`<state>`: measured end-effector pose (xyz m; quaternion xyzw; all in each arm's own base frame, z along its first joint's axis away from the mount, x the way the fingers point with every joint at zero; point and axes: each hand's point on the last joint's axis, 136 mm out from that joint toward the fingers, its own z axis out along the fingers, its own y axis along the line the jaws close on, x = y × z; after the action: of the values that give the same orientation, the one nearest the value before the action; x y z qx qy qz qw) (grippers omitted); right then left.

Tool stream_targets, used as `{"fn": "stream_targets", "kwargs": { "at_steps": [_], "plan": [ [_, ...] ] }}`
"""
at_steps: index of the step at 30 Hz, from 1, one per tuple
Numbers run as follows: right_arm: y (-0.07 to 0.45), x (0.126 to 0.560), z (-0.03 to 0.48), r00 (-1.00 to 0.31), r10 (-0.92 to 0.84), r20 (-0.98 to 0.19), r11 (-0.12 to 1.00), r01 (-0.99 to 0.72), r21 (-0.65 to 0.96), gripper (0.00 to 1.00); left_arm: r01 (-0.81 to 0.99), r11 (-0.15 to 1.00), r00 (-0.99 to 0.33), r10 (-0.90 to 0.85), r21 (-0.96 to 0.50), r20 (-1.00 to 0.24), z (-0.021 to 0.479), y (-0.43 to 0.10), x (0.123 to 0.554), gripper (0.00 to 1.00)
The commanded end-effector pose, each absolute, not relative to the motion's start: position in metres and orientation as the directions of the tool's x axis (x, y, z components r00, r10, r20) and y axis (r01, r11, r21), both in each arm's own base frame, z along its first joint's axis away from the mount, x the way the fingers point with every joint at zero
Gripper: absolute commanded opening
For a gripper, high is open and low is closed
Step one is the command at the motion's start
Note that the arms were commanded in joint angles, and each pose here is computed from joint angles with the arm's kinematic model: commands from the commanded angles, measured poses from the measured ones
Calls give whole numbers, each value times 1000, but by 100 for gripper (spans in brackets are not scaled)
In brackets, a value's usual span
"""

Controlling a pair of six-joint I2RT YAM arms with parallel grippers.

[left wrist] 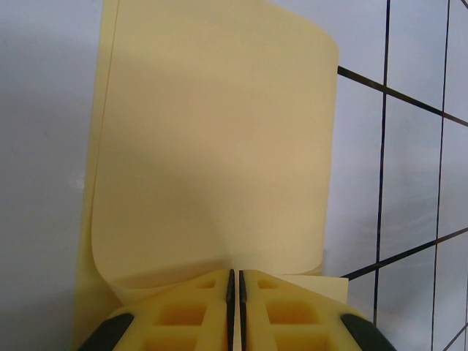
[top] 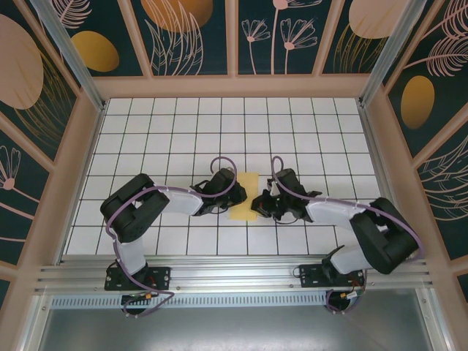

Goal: Fold a paper plane with a square sheet of paper (pick it up from the middle)
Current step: Fold the triangle a second time at the center of the table.

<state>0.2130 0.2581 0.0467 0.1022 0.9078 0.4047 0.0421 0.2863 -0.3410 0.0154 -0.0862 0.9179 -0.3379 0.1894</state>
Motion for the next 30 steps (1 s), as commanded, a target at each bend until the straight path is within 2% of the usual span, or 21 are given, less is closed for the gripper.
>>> {"fn": "stream_targets", "kwargs": {
  "at_steps": [1, 6, 11, 14, 17, 20, 26, 30],
  "plan": [
    [251, 212, 19, -977, 212, 29, 709, 175, 683, 4, -71, 833, -939, -241, -549, -244, -20, -319, 269, 15],
    [220, 188, -23, -964, 254, 84, 791, 257, 556, 2, -44, 826, -933, -235, -562, -274, -6, -323, 275, 18],
    [215, 175, -31, -961, 254, 110, 785, 271, 556, 2, 24, 809, -911, -225, -588, -346, 30, -331, 286, 27],
    [218, 179, -29, -962, 254, 103, 779, 267, 568, 2, 71, 760, -899, -231, -646, -371, 59, -339, 287, 29],
    [220, 180, -28, -961, 256, 104, 776, 268, 570, 2, 86, 683, -912, -239, -725, -334, 77, -348, 276, 24],
    [221, 180, -28, -961, 256, 105, 775, 269, 572, 2, 67, 618, -931, -245, -783, -272, 77, -353, 264, 13],
    [222, 178, -31, -961, 253, 110, 778, 270, 567, 2, 47, 610, -945, -231, -791, -234, 67, -359, 256, 3],
    [222, 176, -33, -961, 251, 114, 781, 271, 562, 2, 5, 622, -951, -239, -783, -196, 45, -361, 253, 2]
  ]
}}
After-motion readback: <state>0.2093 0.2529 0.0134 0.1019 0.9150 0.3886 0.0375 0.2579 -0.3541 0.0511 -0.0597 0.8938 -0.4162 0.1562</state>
